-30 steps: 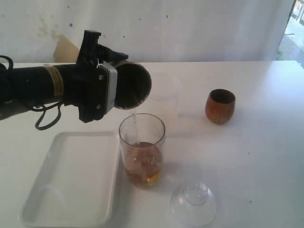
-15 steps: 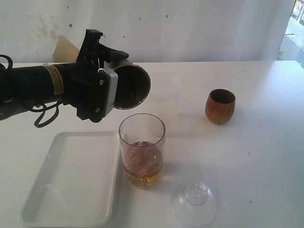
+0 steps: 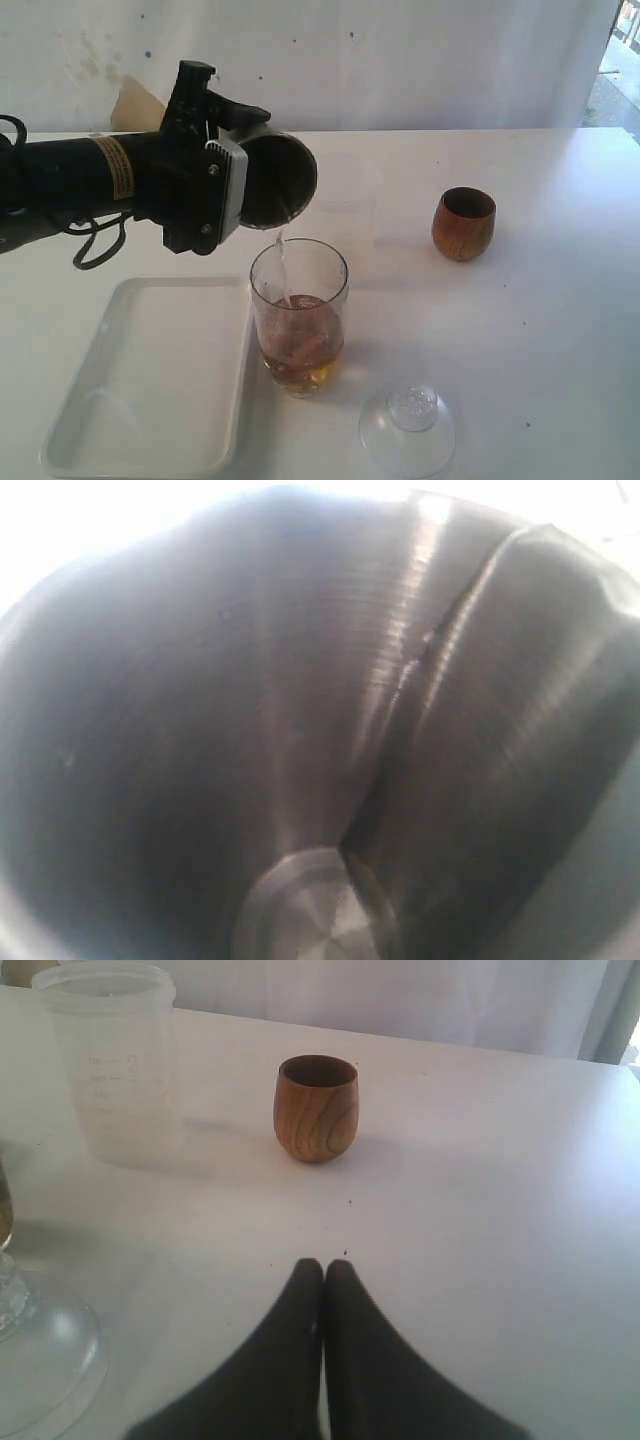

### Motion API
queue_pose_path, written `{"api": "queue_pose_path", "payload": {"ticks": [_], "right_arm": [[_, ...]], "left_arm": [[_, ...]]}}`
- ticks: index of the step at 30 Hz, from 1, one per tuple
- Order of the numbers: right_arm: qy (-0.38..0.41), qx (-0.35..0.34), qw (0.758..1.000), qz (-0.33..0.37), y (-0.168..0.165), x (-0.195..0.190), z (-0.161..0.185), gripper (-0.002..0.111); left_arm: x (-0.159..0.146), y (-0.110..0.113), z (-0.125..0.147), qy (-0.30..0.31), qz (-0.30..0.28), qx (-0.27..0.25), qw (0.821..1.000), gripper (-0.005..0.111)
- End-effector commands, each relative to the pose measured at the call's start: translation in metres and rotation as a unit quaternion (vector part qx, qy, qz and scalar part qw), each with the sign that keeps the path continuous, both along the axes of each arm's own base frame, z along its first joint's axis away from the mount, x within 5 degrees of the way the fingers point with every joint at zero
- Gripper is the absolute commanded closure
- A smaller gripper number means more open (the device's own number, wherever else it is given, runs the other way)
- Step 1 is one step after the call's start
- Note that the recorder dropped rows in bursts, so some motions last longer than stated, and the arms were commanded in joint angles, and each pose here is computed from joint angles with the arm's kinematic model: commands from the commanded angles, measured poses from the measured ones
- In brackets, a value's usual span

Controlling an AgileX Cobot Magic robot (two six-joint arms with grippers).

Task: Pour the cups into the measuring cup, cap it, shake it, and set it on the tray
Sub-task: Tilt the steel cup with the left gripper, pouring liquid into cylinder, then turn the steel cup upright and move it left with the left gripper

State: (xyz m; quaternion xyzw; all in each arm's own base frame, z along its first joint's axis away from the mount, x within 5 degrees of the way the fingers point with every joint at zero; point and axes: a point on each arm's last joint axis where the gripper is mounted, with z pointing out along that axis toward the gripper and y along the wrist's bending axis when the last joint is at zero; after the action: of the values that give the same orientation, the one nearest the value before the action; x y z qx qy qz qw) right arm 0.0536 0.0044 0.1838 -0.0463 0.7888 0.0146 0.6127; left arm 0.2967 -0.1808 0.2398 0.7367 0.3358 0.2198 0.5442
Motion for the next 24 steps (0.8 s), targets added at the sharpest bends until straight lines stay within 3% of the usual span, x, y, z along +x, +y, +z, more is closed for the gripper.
{"api": "queue_pose_path", "payload": {"ticks": [1,3,6,11,17,21,24], "right_arm": [[-0.001,0.003,1.0,-0.003,0.0,0.0,-0.001,0.108],[-0.001,0.003,1.0,-0.003,0.0,0.0,-0.001,0.108],[-0.001,0.003,1.0,-0.003,0.0,0.0,-0.001,0.108],[-0.001,0.003,1.0,-0.003,0.0,0.0,-0.001,0.108],[-0.001,0.003,1.0,-0.003,0.0,0.0,-0.001,0.108],[-0.001,0.003,1.0,-0.003,0.0,0.0,-0.001,0.108],[-0.001,0.003,1.0,-0.003,0.0,0.0,-0.001,0.108]], "left_arm": [[0.0,-0.001,0.013,0.075,0.039,-0.122,0.989,0.107],[0.0,-0.001,0.013,0.133,0.064,-0.182,0.972,0.107],[0.0,-0.001,0.013,0.22,0.1,-0.271,0.932,0.107],[0.001,0.002,0.01,0.332,0.173,-0.379,0.846,0.107],[0.012,0.017,0.005,0.37,0.264,-0.462,0.761,0.107],[0.028,0.035,-0.009,0.386,0.316,-0.521,0.692,0.107],[0.039,0.045,-0.025,0.392,0.337,-0.536,0.667,0.107]]}}
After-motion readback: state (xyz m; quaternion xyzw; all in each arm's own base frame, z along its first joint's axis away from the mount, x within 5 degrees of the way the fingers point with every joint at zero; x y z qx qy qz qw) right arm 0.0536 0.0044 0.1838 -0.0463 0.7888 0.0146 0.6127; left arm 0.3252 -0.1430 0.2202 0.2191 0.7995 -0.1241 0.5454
